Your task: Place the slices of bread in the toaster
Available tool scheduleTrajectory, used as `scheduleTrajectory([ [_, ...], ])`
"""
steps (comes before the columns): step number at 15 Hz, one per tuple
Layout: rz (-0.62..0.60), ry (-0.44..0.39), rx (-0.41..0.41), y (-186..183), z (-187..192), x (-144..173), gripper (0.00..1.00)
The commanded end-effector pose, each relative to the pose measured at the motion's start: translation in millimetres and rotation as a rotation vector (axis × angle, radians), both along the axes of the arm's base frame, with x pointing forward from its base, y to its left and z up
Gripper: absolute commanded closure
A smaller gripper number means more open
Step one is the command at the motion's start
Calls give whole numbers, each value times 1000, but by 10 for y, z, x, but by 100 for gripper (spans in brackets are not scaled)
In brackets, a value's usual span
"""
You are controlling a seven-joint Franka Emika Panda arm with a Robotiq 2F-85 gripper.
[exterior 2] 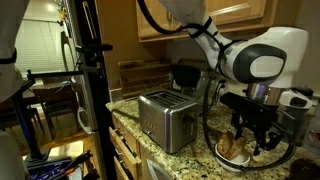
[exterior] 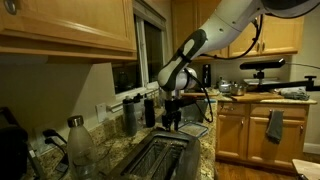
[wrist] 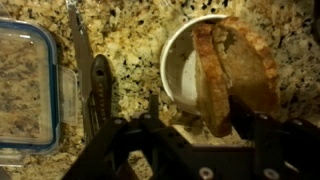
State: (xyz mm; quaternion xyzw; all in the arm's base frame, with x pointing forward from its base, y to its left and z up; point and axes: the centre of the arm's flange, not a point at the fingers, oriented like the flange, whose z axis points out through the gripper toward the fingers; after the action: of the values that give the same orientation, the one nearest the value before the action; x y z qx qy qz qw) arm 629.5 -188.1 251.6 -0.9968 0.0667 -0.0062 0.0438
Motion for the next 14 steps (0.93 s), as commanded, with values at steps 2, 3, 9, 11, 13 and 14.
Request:
scheduleTrajectory([
  [2,-20,14,-15,5,8,10,67],
  [3,-21,14,-15,2,9,9,73],
  [9,-35,-3,-11,-4,100,24,93],
  [11,-36,-14,-13,-14,164,36,90],
  [13,-37,-25,-18,-24,221,55,90],
  [14,-37,-31,-20,-29,248,62,90],
])
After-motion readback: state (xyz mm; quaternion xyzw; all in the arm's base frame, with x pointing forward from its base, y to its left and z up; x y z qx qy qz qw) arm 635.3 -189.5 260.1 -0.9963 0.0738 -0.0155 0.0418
